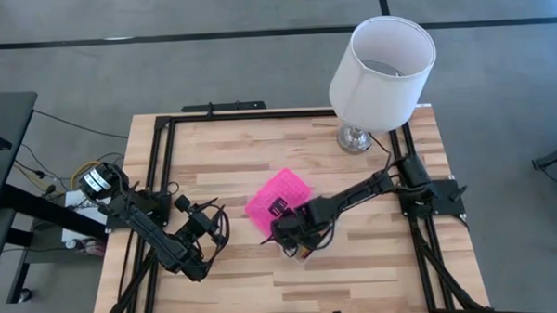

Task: Pick & place school supplies into a supply box
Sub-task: Close the pink supply box

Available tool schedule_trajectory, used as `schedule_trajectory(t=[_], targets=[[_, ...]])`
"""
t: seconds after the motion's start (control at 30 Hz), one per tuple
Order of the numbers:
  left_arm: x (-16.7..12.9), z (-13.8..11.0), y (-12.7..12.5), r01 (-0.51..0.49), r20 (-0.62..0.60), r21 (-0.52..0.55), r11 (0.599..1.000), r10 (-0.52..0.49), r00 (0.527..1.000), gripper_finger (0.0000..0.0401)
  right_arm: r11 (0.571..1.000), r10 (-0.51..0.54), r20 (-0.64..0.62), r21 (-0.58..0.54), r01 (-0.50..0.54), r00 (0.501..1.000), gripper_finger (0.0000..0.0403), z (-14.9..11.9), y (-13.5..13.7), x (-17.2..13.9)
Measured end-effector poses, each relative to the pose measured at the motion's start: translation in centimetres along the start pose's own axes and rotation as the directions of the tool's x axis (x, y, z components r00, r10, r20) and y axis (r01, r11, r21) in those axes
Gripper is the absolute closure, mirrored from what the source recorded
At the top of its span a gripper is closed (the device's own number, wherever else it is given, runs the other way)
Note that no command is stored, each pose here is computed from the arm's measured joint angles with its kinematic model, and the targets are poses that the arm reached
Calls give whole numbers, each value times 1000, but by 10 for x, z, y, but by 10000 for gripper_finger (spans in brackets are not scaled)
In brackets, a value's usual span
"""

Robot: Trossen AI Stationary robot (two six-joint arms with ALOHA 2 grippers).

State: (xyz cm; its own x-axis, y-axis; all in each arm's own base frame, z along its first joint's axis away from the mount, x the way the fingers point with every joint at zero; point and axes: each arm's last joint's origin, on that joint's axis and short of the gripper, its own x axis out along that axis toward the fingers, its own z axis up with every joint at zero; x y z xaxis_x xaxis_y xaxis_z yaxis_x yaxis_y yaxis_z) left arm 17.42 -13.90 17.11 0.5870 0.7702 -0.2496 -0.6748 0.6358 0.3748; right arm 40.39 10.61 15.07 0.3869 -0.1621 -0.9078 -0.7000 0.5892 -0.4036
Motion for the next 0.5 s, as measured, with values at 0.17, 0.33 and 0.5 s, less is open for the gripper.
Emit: schedule_trajectory(t=[0.17,0.33,0.5], targets=[[0,0,0,1,0,-2,1000,-1,1000,269,1000,-4,3,18,4,1000,308,5,-8,-9],[0,0,0,0,0,-2,1000,0,1000,269,999,9,-11,53,-8,1000,308,9,-14,-22],[2,1,0,-6,3,-7,1000,6,1000,269,984,39,-46,175,-31,998,308,13,-14,-37]])
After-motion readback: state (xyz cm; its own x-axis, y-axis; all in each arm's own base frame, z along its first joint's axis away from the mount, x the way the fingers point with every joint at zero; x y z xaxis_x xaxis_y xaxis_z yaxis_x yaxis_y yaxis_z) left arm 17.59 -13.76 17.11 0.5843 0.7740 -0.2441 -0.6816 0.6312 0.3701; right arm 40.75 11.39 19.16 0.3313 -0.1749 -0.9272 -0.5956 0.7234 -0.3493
